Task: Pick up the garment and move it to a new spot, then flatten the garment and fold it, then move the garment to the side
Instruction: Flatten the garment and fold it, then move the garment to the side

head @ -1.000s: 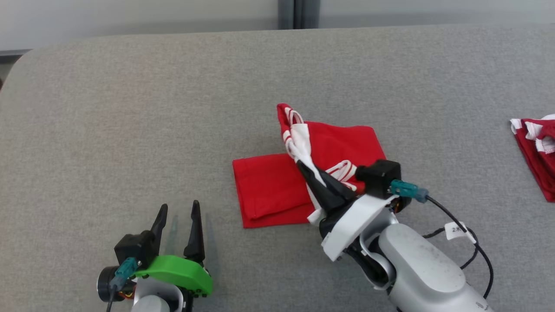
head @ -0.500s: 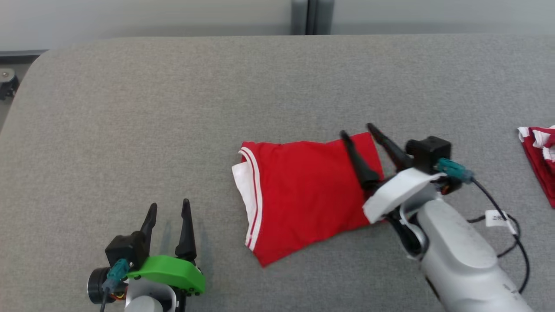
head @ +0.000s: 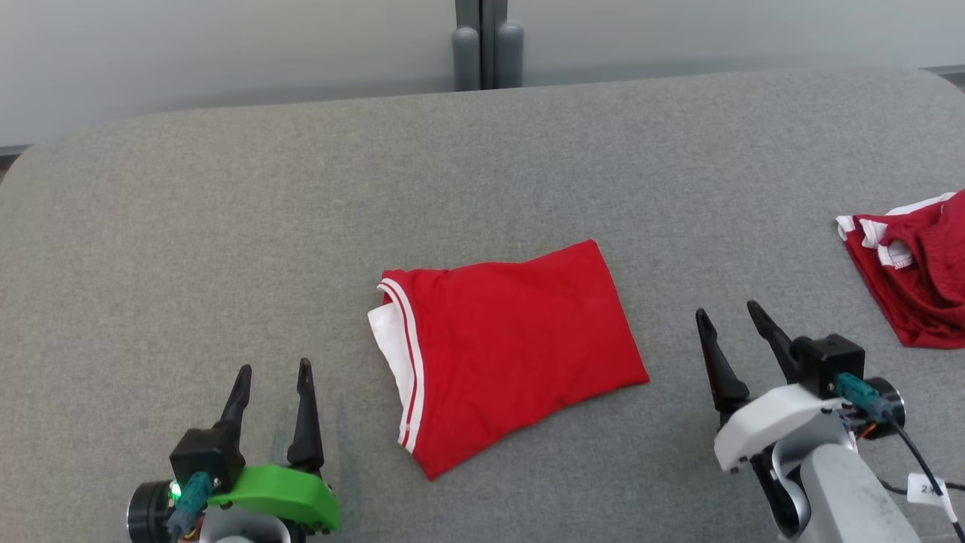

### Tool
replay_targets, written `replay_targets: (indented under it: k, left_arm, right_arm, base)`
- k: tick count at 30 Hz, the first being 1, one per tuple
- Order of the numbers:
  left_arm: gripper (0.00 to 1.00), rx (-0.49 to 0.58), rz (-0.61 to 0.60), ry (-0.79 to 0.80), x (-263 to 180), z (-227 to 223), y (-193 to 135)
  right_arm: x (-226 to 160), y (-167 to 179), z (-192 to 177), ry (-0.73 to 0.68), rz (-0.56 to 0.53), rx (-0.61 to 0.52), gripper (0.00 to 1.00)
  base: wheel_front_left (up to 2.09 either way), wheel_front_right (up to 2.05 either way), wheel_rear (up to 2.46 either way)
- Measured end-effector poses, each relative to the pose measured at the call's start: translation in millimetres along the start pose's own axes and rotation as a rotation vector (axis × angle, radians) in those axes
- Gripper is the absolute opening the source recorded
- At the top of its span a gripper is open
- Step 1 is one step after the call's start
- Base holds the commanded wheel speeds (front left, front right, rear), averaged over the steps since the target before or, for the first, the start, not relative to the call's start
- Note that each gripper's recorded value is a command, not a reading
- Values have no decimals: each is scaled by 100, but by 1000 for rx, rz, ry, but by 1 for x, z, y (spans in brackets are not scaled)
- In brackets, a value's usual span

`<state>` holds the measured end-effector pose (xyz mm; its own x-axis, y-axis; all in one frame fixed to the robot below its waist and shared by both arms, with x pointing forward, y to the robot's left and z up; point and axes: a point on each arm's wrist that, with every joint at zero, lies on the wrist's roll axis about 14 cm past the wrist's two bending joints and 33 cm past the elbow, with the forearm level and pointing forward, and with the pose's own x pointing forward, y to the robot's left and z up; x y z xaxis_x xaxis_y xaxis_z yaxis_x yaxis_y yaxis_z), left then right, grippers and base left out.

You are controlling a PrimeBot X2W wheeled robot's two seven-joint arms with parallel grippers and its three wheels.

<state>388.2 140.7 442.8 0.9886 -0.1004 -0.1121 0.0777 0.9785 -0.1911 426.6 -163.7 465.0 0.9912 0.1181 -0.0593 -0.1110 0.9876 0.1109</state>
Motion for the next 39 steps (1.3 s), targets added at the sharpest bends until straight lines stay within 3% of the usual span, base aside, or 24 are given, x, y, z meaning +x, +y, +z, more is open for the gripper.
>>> replay_targets:
  k: [11,21,28,31,35,36,38,39]
  left_arm:
    - [100,-20,13,6,-26,-4,-1]
    - [100,-24,10,3,-27,-3,-2]
    - [100,-27,-17,-7,-6,1,-6]
    - [100,-46,-11,8,2,-4,-4]
    - [100,-57,5,38,4,-13,2]
    - [100,-63,14,43,3,-15,4]
    - [100,-69,41,49,1,-17,12]
    - [100,-68,56,52,0,-18,16]
  right_arm:
    - [-33,-6,-18,43,-47,26,100]
    - [-16,9,-8,16,2,21,100]
    - [27,53,-2,9,141,18,100]
    - [45,70,-17,60,196,5,100]
    - [47,74,-67,217,213,-11,100]
    - [46,77,-77,244,221,-10,80]
    - [50,84,-83,259,240,-5,1]
    - [52,86,-83,260,242,7,0]
  base:
    - [0,0,0]
    - [0,0,0]
    - [0,0,0]
    - [0,0,0]
    - [0,0,0]
    - [0,0,0]
    - [0,0,0]
    - [0,0,0]
